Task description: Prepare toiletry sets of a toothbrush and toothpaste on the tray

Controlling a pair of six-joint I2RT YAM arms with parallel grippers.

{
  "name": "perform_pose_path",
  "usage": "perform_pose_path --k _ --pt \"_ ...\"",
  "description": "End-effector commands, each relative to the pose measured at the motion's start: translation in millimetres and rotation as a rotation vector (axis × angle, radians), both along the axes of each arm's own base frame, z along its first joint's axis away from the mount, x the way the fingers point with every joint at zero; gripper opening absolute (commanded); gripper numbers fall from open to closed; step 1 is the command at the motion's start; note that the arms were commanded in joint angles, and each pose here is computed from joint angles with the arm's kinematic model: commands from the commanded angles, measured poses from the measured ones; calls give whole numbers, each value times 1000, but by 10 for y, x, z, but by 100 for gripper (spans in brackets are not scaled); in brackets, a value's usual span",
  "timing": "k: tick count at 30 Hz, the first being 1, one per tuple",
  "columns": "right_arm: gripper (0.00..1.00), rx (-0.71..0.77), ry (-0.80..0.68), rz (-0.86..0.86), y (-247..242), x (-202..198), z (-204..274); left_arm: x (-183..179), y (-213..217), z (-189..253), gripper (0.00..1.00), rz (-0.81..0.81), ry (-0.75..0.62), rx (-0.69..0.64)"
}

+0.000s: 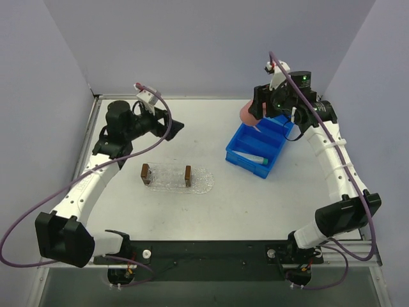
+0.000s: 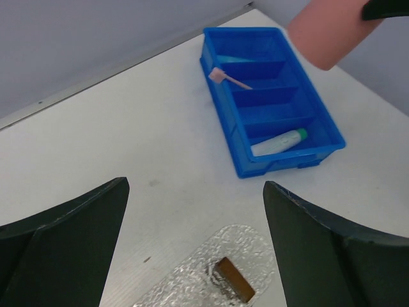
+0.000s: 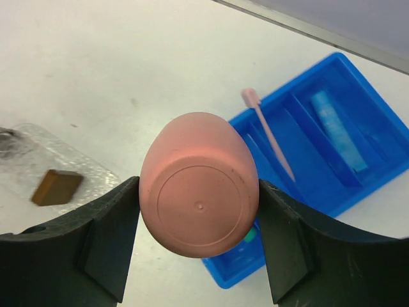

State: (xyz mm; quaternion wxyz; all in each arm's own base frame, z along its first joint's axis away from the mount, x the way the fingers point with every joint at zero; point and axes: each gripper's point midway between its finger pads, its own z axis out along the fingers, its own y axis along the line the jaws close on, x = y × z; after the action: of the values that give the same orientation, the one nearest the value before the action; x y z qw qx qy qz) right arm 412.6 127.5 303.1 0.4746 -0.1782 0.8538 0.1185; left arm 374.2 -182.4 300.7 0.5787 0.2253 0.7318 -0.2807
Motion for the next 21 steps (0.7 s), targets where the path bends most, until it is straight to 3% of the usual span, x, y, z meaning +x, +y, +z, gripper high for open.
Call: perform_pose_path --k 1,11,21 --pt "0 252 -74 212 464 -407 767 -221 -473 611 97 -207 -28 -197" --pt "0 541 -149 462 873 -855 1491 -561 -979 999 94 -466 78 -493" --pt "0 684 -108 538 1017 -946 1570 -779 -1094 1243 93 -576 120 -641"
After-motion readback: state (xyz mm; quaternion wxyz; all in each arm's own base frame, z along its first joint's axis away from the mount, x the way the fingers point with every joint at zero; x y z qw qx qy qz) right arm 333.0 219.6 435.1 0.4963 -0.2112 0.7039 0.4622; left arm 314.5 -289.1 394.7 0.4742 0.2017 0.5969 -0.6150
